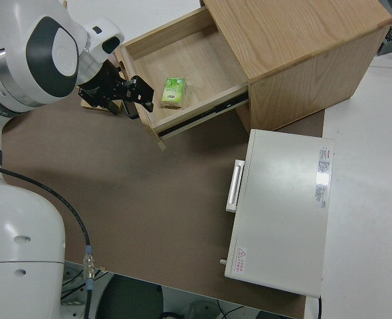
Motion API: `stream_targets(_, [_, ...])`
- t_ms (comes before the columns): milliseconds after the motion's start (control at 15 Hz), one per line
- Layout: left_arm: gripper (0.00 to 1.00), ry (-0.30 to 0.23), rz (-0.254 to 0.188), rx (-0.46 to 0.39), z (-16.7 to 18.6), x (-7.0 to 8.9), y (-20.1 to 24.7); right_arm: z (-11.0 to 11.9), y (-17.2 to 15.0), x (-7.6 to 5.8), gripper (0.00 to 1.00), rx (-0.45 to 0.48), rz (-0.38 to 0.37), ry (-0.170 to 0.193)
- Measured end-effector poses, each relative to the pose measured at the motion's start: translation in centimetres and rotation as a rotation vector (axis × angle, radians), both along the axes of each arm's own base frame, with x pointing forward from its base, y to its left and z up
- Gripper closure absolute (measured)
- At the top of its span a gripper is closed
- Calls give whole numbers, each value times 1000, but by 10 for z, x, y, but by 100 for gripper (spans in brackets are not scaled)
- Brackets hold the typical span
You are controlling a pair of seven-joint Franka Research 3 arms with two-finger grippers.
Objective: Slide drawer open with right arm
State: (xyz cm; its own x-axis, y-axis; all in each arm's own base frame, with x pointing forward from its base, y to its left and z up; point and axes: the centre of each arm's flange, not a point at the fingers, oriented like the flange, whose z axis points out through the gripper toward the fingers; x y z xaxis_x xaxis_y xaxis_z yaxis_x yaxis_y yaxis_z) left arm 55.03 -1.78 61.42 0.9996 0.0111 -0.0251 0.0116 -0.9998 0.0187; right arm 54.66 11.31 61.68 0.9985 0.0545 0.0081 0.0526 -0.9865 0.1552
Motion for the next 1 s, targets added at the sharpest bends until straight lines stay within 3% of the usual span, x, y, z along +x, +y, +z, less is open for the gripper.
stream_targets(333, [1, 0, 0, 0, 0, 0, 0, 4, -36, -5, 1, 124, -76, 3])
stream_targets(467, [0, 0, 0, 0, 0, 0, 0, 2, -51, -6, 1, 159, -73, 13])
stream_targets(1000, [1, 0, 0, 0, 0, 0, 0, -1, -64, -9, 1, 164, -91, 21])
